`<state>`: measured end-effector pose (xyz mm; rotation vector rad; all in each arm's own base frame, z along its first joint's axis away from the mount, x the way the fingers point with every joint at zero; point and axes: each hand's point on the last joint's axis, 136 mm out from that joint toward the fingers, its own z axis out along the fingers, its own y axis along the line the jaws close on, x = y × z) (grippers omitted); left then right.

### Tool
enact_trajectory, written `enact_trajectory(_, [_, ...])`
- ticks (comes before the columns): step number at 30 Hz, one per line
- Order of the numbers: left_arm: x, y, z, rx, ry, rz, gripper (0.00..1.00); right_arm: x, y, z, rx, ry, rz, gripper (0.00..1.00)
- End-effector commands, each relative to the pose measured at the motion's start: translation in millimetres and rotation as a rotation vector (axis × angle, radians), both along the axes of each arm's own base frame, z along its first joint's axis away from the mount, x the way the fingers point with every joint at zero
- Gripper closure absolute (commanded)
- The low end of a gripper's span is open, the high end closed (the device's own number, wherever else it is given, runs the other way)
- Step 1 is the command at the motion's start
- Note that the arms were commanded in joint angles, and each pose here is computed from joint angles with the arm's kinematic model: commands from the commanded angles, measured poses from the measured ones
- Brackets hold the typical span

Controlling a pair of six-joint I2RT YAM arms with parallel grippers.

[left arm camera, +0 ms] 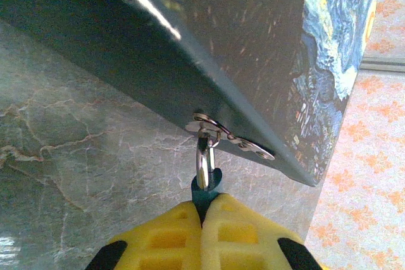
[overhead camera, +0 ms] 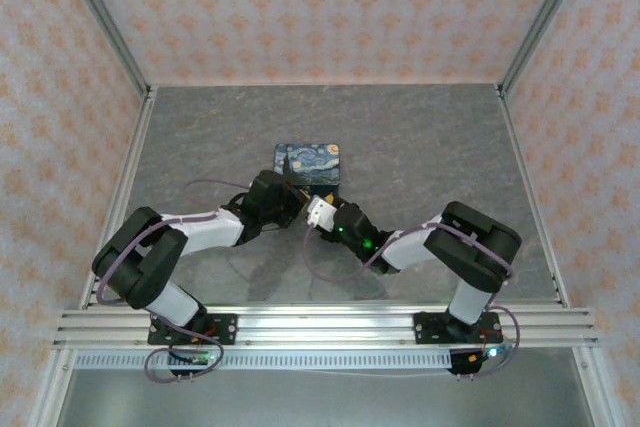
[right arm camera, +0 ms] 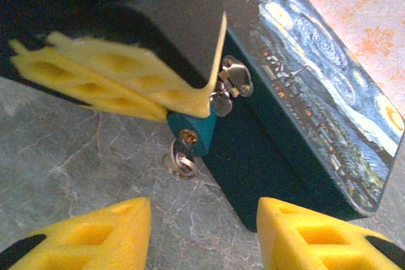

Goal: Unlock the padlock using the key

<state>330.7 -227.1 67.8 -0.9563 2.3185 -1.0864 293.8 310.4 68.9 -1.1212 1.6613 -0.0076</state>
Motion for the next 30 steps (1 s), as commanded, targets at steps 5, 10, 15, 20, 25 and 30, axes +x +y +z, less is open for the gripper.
enact_trajectory(5, [2.6,-6.3,18.5,-0.035,-0.014,-0.002,0.96,6.8,13.8,11.5,0.089,-0.004,0.021,0.57])
enact_trajectory(10, [2.6,-6.9,18.6,-0.039,-0.014,-0.003,0.96,7.4,18.9,9.8,0.105,0.008,0.032,0.60])
enact_trajectory(15, [3.1,-7.7,19.4,-0.045,-0.014,-0.006,0.96,8.7,23.2,10.8,0.126,0.014,0.033,0.63])
enact_trajectory(20, [2.7,-9.0,19.6,-0.047,-0.012,-0.009,0.96,11.6,23.3,8.9,0.130,0.014,0.020,0.71])
enact_trajectory(25, [2.6,-8.4,18.9,-0.046,-0.011,-0.008,0.97,14.6,21.2,6.6,0.131,0.018,0.000,0.83])
enact_trajectory(30, [2.2,-8.8,18.6,-0.046,-0.010,-0.009,0.97,17.2,17.4,5.5,0.142,0.023,-0.025,0.91])
